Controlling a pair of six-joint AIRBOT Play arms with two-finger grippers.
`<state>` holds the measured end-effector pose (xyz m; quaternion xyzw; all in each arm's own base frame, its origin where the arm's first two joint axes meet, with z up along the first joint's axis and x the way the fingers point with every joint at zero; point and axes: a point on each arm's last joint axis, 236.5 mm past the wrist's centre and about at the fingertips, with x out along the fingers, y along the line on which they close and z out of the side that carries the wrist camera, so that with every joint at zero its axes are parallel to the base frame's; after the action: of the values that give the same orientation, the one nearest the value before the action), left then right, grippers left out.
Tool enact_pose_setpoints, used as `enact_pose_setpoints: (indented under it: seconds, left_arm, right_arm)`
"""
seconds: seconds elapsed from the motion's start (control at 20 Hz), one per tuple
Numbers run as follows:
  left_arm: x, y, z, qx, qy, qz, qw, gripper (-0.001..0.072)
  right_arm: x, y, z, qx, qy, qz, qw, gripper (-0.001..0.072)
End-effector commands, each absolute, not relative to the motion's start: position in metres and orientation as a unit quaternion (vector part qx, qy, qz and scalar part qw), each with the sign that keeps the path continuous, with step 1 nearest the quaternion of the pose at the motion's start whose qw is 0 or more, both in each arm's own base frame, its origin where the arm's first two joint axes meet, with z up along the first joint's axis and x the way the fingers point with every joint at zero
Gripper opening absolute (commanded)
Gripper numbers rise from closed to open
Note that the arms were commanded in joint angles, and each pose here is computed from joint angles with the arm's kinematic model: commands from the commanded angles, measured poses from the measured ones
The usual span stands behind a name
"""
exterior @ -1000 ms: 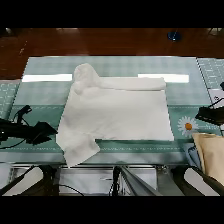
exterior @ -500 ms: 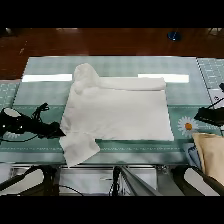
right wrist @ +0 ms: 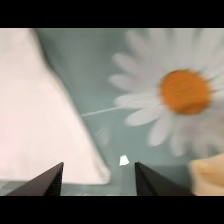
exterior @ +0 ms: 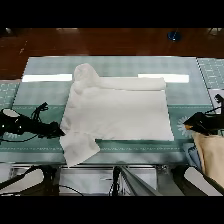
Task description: Fold the shirts.
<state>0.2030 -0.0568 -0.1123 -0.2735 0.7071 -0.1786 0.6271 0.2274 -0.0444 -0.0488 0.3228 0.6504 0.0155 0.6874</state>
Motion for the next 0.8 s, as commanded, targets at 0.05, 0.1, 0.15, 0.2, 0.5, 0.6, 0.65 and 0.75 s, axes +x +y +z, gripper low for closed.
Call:
enact_pose_setpoints:
  seconds: [0.05,0.1,0.15,0.2,0.5,0.6,0.65,0.75]
  left_arm:
    - [0.204,-0.049,-0.112,-0.273,0.7,-0.181,0.635,0.0029]
    - [0.204,-0.048,-0.112,-0.273,0.698,-0.181,0.636,0.003]
    - [0.204,-0.047,-0.112,-0.271,0.698,-0.182,0.637,0.003]
    - [0.205,-0.047,-0.112,-0.27,0.698,-0.182,0.638,0.003]
    - [0.205,-0.047,-0.112,-0.268,0.697,-0.184,0.639,0.003]
    - [0.205,-0.047,-0.112,-0.268,0.698,-0.185,0.638,0.003]
    - [0.204,-0.048,-0.111,-0.269,0.699,-0.187,0.635,0.003]
    - [0.202,-0.049,-0.11,-0.27,0.701,-0.189,0.633,0.003]
  right_arm:
    - [0.206,-0.015,-0.058,0.371,0.676,0.064,0.633,0.0518]
    - [0.202,-0.018,-0.062,0.364,0.685,0.06,0.628,0.0516]
    - [0.199,-0.019,-0.064,0.363,0.69,0.059,0.624,0.0515]
    - [0.198,-0.018,-0.066,0.364,0.692,0.059,0.62,0.0514]
    - [0.185,-0.006,-0.083,0.368,0.716,0.066,0.589,0.0508]
    - [0.186,0.006,-0.097,0.351,0.724,0.07,0.589,0.0508]
    - [0.187,0.01,-0.102,0.34,0.726,0.071,0.593,0.0509]
    - [0.195,0.01,-0.11,0.33,0.724,0.051,0.604,0.0508]
